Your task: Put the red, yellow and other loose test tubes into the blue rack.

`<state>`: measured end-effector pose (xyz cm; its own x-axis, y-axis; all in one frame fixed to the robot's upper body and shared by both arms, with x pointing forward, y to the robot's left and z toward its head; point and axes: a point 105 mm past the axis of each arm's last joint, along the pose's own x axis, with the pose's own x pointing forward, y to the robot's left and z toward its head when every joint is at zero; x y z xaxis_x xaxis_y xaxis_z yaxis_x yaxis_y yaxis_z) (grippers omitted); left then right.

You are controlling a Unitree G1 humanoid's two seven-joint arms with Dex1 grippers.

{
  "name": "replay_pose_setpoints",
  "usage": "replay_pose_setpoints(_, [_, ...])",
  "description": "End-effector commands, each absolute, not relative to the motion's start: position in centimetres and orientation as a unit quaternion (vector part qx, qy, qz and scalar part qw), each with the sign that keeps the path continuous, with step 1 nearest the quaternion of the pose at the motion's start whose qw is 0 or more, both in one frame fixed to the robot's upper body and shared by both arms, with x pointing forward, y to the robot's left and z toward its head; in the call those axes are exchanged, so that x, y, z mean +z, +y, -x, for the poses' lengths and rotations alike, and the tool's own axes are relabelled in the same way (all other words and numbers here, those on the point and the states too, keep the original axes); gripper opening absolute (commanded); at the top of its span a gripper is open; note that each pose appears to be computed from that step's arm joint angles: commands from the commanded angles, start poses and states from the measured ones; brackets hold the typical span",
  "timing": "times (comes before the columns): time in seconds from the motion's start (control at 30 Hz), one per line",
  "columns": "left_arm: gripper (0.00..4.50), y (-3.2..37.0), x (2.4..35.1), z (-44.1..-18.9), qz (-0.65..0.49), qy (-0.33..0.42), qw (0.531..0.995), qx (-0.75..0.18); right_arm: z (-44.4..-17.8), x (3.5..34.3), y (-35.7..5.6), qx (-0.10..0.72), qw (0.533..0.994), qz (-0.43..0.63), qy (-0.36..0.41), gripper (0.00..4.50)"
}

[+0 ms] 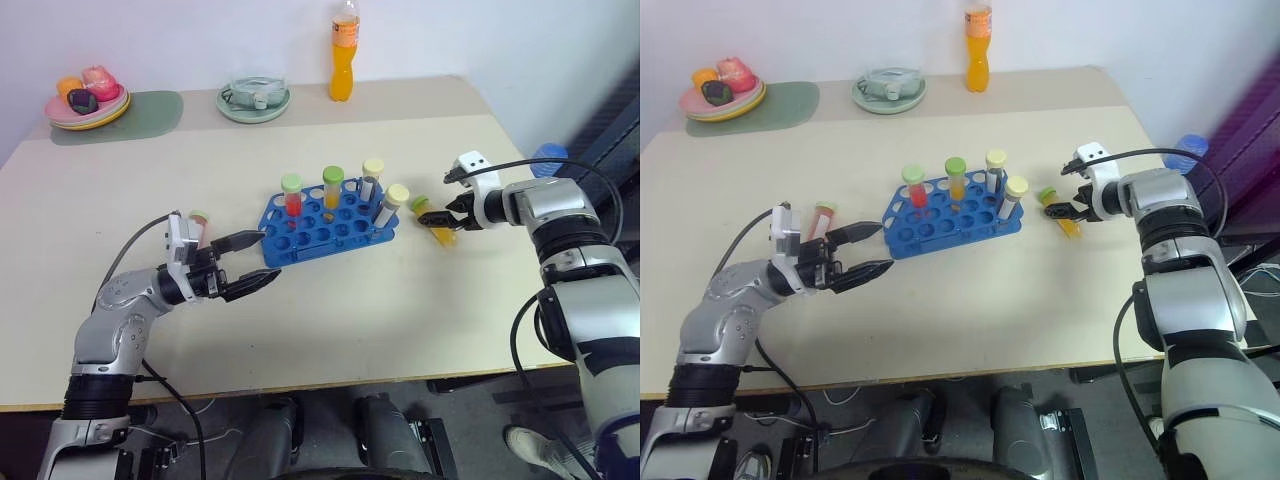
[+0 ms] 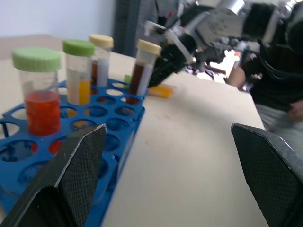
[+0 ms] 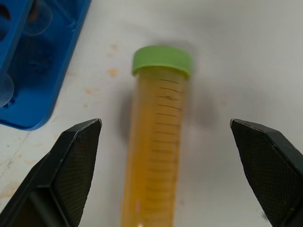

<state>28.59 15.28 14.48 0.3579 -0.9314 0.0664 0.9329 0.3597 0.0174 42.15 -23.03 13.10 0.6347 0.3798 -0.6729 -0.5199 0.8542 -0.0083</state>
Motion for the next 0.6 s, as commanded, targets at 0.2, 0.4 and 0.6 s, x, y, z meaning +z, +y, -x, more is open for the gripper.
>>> replay_pose_setpoints(0.2, [4.35,14.5,15.0,-27.4,-0.04,-0.037,0.795,-0.604,-43.0,14.1,-22.1,0.257,0.899,0.129,0.332,4.45])
replay_pose_setpoints(0.4, [4.35,14.3,14.7,-27.0,-0.052,-0.033,0.788,-0.612,-43.1,13.7,-22.2,0.257,0.893,0.152,0.338,3.16])
replay_pose_setpoints(0.6, [4.35,13.8,14.8,-27.0,-0.048,-0.036,0.787,-0.614,-42.5,13.2,-22.9,0.273,0.87,0.197,0.359,0.8])
